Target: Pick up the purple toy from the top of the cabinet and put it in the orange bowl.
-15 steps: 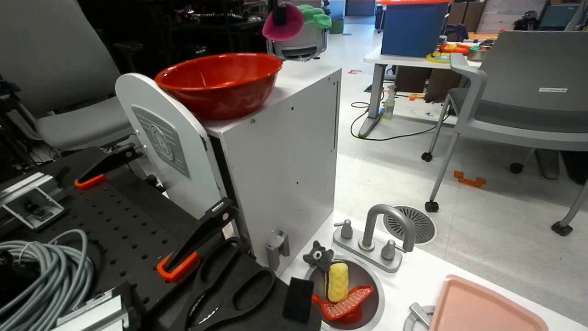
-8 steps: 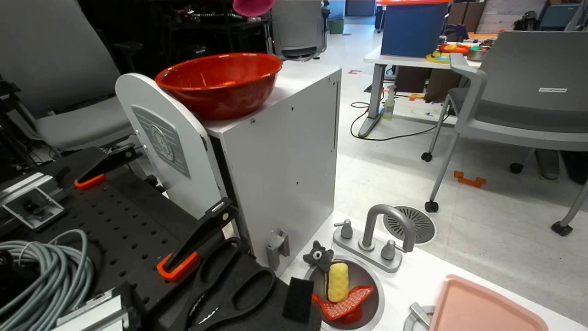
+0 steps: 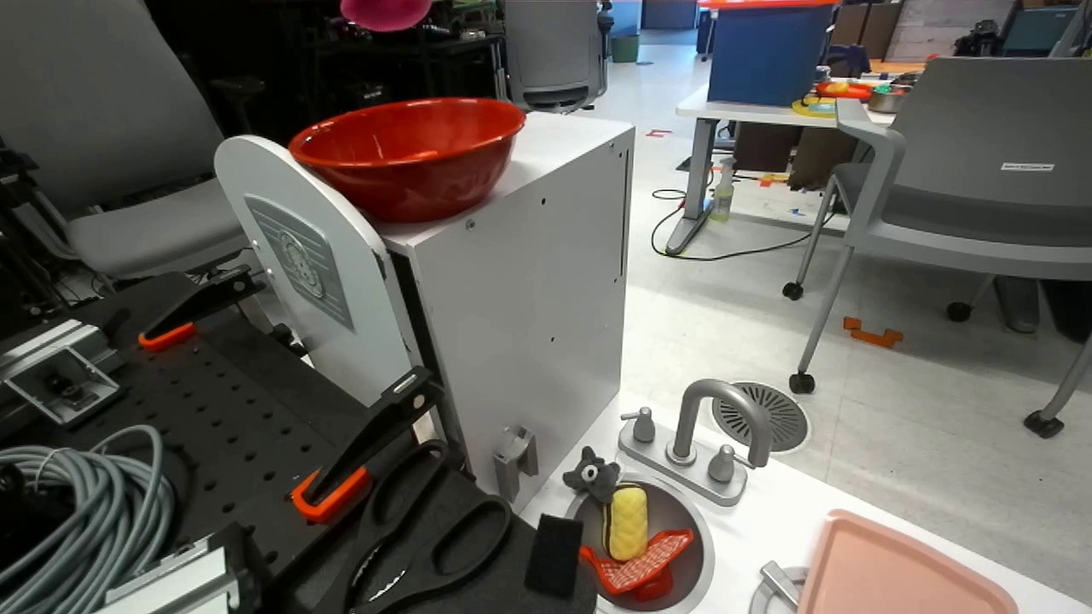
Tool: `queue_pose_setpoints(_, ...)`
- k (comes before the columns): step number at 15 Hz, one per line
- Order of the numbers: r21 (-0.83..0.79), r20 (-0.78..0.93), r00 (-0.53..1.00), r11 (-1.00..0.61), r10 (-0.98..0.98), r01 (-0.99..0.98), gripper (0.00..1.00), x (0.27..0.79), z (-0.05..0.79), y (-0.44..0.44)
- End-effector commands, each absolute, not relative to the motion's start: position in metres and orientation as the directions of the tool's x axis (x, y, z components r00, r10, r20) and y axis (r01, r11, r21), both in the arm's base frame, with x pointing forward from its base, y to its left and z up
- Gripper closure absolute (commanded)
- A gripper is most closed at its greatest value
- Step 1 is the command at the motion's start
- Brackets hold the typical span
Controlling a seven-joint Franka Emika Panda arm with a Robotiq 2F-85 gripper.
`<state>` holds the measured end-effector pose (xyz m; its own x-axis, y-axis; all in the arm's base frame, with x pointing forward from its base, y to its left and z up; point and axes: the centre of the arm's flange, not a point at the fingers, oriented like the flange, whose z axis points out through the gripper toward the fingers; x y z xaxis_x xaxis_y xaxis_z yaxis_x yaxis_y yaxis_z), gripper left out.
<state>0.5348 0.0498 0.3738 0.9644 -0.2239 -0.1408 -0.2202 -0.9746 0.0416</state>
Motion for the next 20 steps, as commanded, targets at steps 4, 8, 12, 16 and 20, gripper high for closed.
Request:
queue_pose_setpoints(4,-0.068,-0.182,0.927,-0.936,-0.329,-0.346,0.98,0.492,0.368,0.036)
queue_pose_setpoints(8,-0.094,-0.187,0.909,-0.915,-0.372,-0.393,0.98,0.475,0.368,0.029)
queue_pose_setpoints(12,-0.11,-0.182,0.896,-0.897,-0.406,-0.429,0.98,0.461,0.369,0.024)
queue_pose_setpoints(16,-0.128,-0.181,0.882,-0.878,-0.436,-0.46,0.98,0.448,0.37,0.018)
queue_pose_setpoints(20,-0.138,-0.186,0.872,-0.867,-0.453,-0.479,0.98,0.441,0.371,0.006)
